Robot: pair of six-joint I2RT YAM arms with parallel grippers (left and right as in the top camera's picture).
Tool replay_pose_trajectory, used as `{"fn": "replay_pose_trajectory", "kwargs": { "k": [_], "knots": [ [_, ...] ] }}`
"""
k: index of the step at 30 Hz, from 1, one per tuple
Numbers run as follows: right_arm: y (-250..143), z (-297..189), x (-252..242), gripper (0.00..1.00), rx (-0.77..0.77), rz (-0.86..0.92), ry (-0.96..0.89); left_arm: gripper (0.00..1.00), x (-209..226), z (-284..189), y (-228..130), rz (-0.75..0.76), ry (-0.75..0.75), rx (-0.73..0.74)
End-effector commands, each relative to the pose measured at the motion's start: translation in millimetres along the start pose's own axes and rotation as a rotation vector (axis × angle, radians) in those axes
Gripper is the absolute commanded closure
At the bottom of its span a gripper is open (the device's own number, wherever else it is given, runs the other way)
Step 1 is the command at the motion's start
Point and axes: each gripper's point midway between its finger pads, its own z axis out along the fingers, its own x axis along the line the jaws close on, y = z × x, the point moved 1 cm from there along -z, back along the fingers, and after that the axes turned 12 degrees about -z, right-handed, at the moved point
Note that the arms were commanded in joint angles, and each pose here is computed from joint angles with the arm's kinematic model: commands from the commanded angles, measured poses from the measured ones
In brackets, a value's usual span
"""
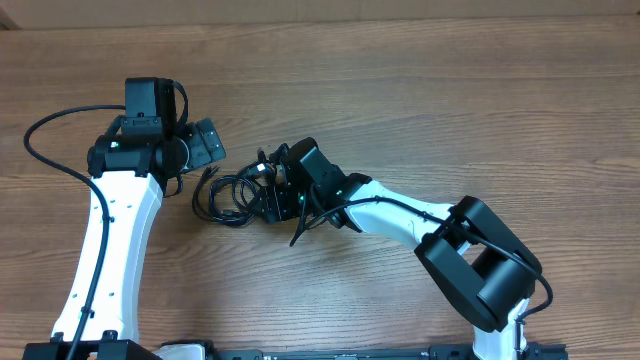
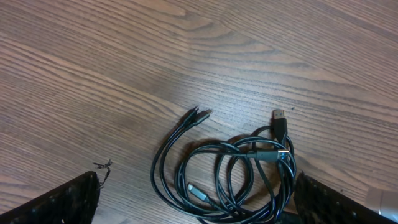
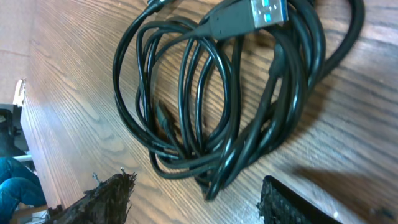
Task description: Untangle cables
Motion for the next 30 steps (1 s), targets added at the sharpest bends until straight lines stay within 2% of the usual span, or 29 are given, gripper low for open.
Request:
{"fn": "replay_pose_trajectory", "kwargs": {
  "k": [1, 9, 14, 16, 17, 25, 27, 30],
  "knots": [
    [-2, 12, -10, 0.35, -0.002, 0.031, -0.016, 0.01, 0, 2, 0, -0.003, -0.006, 0.004],
    [-8, 20, -17, 0.52, 0.011, 0.058, -0.021, 0.00, 0, 2, 0, -0.001, -0.005, 0.004],
    [-8, 20, -17, 0.78, 0.010, 0.059, -0.022, 0.00, 0, 2, 0, 0.004, -0.005, 0.004],
    [-6, 20, -16, 0.94, 0.006, 0.056, -0.016, 0.01, 0, 2, 0, 0.004, -0.005, 0.005],
    [-6, 20, -14, 0.96, 0.004, 0.054, -0.007, 0.00, 0, 2, 0, 0.004, -0.005, 0.005],
    [1, 14, -11, 0.96, 0.003, 0.061, 0.067, 0.00, 0, 2, -3, 0.012, -0.006, 0.019],
    [6, 7, -13, 0.96, 0.002, 0.077, 0.105, 0.00, -7, 2, -7, 0.062, -0.050, 0.045],
    [19, -10, -19, 0.96, -0.023, 0.096, 0.134, 0.00, -29, -2, -19, 0.189, -0.199, 0.106]
  ]
}}
